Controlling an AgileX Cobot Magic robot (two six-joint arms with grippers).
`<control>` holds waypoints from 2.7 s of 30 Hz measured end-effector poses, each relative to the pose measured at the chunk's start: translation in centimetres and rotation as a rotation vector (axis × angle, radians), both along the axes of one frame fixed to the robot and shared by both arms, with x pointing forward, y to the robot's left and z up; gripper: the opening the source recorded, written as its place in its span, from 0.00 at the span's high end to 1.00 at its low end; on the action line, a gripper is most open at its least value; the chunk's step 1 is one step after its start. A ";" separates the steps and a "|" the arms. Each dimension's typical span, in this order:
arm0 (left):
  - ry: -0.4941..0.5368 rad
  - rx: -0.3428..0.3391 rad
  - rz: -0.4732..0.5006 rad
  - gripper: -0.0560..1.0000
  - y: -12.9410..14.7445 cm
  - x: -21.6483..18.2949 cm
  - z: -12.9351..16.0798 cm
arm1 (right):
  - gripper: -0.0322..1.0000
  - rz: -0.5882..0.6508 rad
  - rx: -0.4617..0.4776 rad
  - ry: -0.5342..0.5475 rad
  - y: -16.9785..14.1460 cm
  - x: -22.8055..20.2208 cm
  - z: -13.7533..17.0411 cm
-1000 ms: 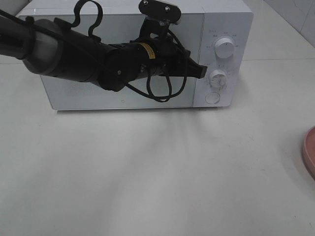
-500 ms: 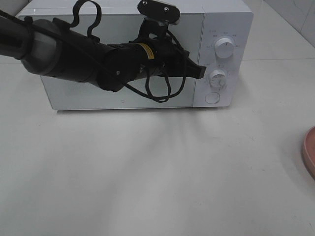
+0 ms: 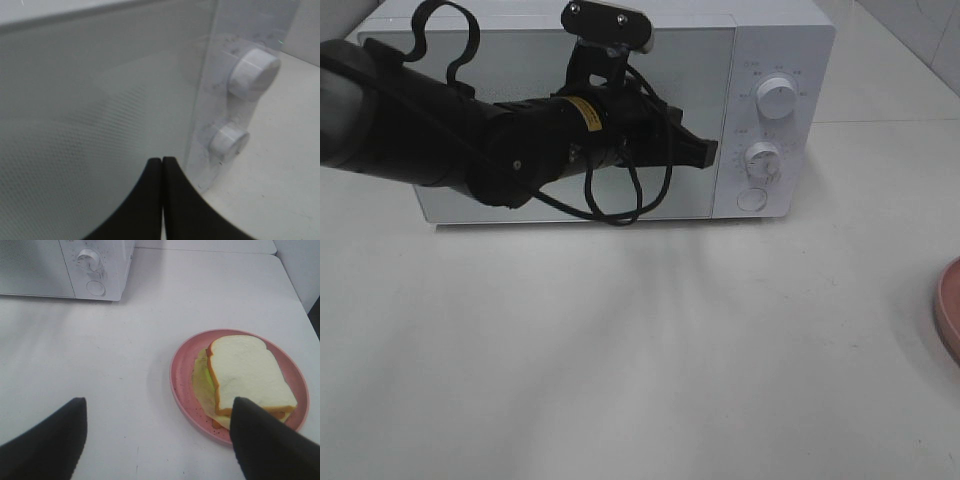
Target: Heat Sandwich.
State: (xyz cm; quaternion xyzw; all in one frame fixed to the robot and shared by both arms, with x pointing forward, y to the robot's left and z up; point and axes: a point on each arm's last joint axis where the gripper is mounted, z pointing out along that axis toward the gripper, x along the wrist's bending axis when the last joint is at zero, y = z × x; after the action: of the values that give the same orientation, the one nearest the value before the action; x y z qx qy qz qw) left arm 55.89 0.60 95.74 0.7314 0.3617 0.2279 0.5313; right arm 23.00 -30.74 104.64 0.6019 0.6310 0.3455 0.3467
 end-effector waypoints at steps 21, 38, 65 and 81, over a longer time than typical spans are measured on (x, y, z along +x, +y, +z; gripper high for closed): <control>0.277 0.186 -0.067 0.17 4.6 -7.7 2.8 | 0.23 0.000 0.000 0.000 0.0 0.0 0.0; 0.586 0.439 -0.061 0.03 9.9 -10.9 5.5 | 0.23 0.000 0.000 0.000 0.0 0.0 0.0; 0.771 0.280 0.496 0.03 27.1 -15.4 9.1 | 0.23 0.000 0.000 0.000 0.0 0.0 0.0; 0.630 0.265 0.528 0.03 28.4 -24.4 7.7 | 0.23 0.000 0.000 0.000 0.0 0.0 0.0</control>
State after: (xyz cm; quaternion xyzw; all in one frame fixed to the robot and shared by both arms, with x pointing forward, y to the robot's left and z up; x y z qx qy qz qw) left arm 31.53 29.01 103.45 0.7095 0.6486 0.1658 0.2199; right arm 23.00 -30.74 104.64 0.6019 0.6310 0.3455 0.3467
